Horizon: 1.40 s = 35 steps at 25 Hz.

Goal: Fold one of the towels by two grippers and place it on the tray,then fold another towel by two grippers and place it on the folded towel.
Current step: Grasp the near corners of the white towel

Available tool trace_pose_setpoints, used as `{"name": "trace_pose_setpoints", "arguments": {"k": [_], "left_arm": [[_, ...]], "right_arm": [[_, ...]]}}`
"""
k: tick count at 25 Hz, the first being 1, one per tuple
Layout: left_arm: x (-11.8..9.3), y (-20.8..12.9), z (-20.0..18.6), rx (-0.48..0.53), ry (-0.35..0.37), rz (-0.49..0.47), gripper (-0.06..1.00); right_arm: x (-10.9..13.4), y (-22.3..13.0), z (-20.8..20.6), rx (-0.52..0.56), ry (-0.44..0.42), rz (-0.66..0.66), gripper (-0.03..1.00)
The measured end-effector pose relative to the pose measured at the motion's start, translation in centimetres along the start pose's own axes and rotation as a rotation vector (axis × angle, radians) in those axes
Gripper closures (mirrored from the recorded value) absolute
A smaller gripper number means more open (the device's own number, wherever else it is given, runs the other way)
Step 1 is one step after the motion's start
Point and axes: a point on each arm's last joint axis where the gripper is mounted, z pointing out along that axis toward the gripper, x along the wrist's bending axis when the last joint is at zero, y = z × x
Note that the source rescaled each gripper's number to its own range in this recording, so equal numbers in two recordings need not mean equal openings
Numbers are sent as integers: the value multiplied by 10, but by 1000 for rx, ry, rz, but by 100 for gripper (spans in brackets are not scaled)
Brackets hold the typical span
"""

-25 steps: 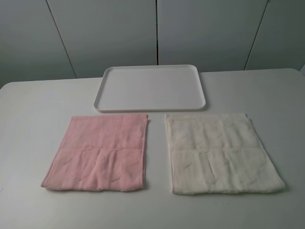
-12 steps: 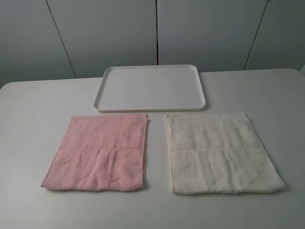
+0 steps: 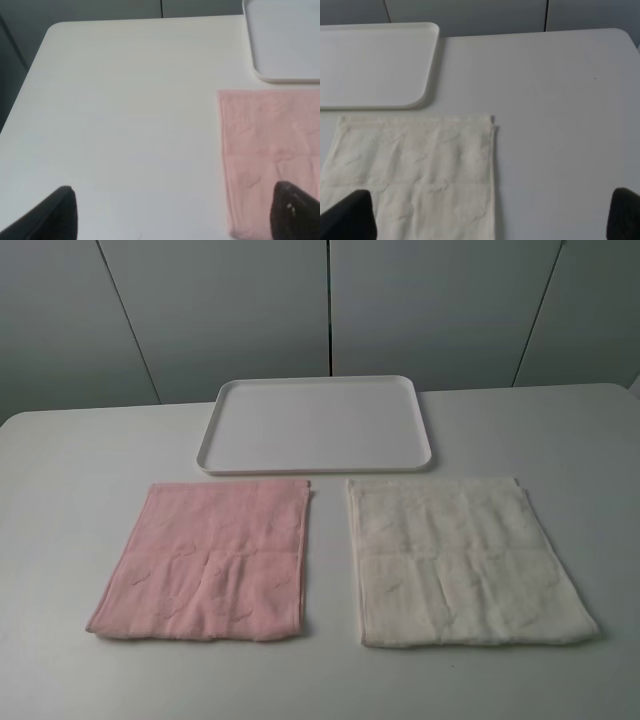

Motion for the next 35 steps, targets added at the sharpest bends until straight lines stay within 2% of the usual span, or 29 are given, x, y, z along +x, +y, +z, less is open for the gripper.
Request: {"name": "trace_pose_setpoints", "arguments": {"k": [9,14,20,25,27,32,35], "left_arm": [[-2,0,0,4,-25,5,-6],[-4,14,15,104,-72,48,-6],[-5,82,50,115,-147,131,-6],[-10,126,101,181,-272,247,-6],[-10,138,118,180,-297,311,-6],[-8,157,160,238,-332,356,-6],[-14,165,180,277,-366,393,-6]], "right_arm": [[-1,-2,0,23,-13,-19,-3],[0,6,-1,53,-3,-2,-3],[7,63,28,148,47,11,-3],[16,113,65,183,134,-35,-3],[18,130,77,195,157,-47,-3],[23,167,110,256,212,-100,-3],[25,177,133,304,234,-106,-3]]}}
